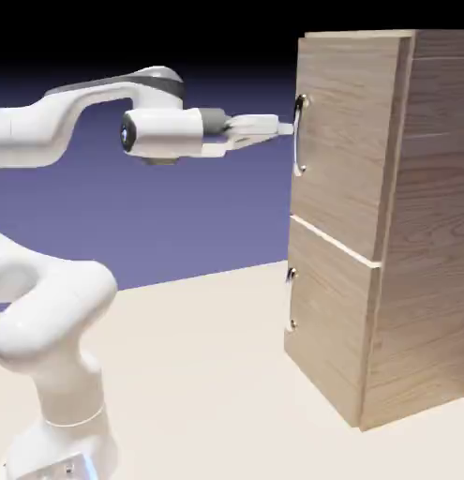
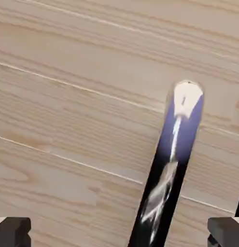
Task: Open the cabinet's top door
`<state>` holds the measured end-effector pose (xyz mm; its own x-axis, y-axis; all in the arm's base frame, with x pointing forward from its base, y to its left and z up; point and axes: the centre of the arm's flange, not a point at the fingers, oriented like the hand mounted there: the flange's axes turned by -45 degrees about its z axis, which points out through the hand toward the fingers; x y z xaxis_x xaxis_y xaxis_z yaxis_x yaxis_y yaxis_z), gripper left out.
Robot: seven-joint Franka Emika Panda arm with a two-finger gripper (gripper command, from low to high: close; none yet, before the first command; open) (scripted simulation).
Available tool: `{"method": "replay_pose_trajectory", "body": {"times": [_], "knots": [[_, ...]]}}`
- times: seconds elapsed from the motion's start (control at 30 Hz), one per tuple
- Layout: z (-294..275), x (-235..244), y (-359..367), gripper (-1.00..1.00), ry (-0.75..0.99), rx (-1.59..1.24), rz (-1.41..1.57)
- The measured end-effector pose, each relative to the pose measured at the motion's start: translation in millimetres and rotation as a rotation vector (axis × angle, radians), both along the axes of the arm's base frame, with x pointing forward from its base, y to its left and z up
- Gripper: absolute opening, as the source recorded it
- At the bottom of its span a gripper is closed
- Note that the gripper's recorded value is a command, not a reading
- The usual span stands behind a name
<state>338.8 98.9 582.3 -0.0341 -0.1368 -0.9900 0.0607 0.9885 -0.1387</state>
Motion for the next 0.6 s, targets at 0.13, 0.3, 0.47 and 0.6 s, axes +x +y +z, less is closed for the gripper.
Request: {"method": "replay_pose_trajectory", "body": {"times": [0.13, 0.3, 0.47, 0.6], "knots": [[-10.1, 5.3, 10.9, 0.00, -0.034, 0.137, -0.003], [-10.1, 54.3, 7.8, 0.00, -0.034, 0.137, -0.003], [-10.1, 39.3, -1.7, -1.00, -0.030, 0.138, 0.062], [-10.1, 8.8, -23.6, -1.00, -0.020, 0.139, 0.199]]}}
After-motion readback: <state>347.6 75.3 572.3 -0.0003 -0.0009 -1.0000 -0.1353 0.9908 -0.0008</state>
